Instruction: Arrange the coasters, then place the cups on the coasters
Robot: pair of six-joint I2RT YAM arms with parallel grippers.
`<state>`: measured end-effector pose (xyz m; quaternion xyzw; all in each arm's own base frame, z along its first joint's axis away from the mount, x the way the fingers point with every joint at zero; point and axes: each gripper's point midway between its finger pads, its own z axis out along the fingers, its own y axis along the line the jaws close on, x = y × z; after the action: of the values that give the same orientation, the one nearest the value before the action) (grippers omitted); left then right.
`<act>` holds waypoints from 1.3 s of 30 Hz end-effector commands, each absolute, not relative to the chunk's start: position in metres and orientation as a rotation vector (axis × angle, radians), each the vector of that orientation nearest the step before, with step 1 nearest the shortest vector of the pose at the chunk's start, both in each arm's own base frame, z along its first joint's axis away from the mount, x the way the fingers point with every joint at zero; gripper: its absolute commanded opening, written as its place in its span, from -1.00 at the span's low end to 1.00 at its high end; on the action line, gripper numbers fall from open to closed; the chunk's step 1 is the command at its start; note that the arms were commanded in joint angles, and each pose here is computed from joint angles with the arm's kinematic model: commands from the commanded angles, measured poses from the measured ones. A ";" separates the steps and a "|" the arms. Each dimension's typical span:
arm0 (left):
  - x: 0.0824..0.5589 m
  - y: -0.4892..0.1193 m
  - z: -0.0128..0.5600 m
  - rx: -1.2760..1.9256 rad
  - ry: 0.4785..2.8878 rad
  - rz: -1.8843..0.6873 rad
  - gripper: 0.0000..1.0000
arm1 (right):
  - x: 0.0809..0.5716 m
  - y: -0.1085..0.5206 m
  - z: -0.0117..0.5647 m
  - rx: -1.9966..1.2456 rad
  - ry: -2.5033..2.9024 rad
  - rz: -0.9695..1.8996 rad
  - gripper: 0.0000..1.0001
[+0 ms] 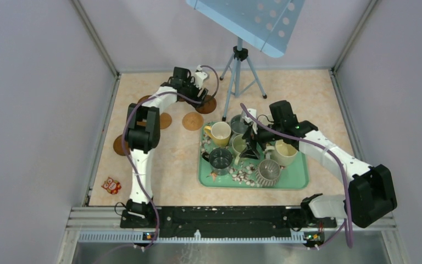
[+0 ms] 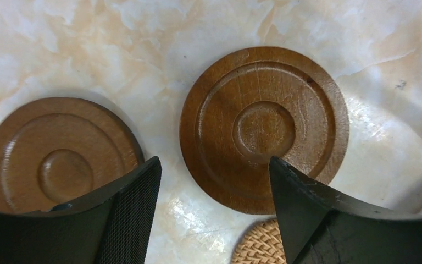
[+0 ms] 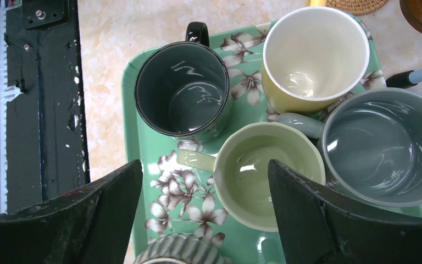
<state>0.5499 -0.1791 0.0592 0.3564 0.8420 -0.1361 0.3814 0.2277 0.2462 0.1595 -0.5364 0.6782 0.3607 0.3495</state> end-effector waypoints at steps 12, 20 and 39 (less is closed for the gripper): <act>0.533 -0.161 0.032 0.952 2.277 -0.231 0.19 | 0.228 0.248 0.166 -1.405 1.692 0.924 0.66; 0.486 -0.117 0.023 0.967 2.366 -0.180 0.06 | 0.227 0.249 0.167 -1.408 1.685 0.928 0.66; 0.430 -0.040 0.015 0.881 2.455 -0.189 0.08 | 0.226 0.249 0.169 -1.410 1.678 0.930 0.66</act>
<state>0.4553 -0.0475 0.0322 0.3156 0.8946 -0.0733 0.3077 0.2259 0.2451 0.1552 -0.5376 0.6788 0.3607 0.3466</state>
